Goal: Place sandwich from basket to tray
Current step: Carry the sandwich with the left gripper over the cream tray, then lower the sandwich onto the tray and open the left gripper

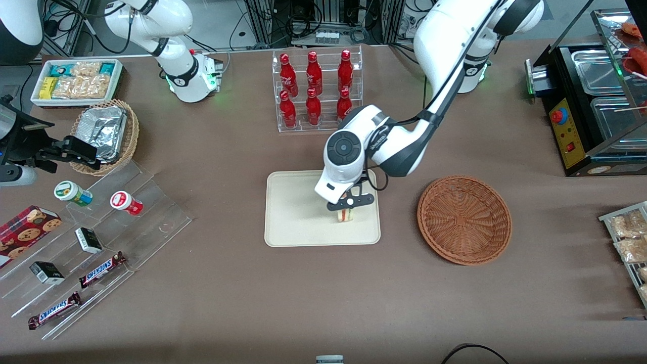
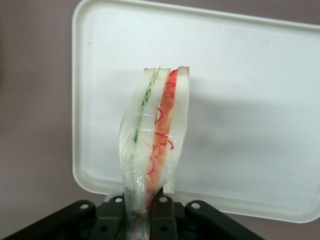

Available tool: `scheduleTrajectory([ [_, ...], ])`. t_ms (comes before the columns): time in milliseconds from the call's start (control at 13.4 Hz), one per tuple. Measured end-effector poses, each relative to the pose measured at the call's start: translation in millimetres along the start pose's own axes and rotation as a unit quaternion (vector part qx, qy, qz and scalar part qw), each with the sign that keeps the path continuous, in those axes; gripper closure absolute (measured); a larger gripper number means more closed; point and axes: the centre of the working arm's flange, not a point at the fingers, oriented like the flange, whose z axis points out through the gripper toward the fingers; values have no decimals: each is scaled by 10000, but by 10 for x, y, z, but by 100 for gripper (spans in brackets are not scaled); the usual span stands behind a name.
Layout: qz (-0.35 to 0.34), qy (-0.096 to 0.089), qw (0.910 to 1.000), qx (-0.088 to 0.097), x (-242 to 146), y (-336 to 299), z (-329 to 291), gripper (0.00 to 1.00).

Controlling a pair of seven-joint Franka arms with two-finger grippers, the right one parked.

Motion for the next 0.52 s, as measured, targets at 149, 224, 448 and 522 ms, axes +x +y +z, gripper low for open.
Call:
scheduleTrajectory([
  [149, 52, 22, 10000, 2, -23, 58, 116, 85],
  [224, 63, 47, 10000, -28, -20, 79, 154, 85],
  [448, 78, 32, 10000, -24, -18, 107, 279, 85],
  [522, 94, 51, 9999, -52, -26, 133, 311, 85],
])
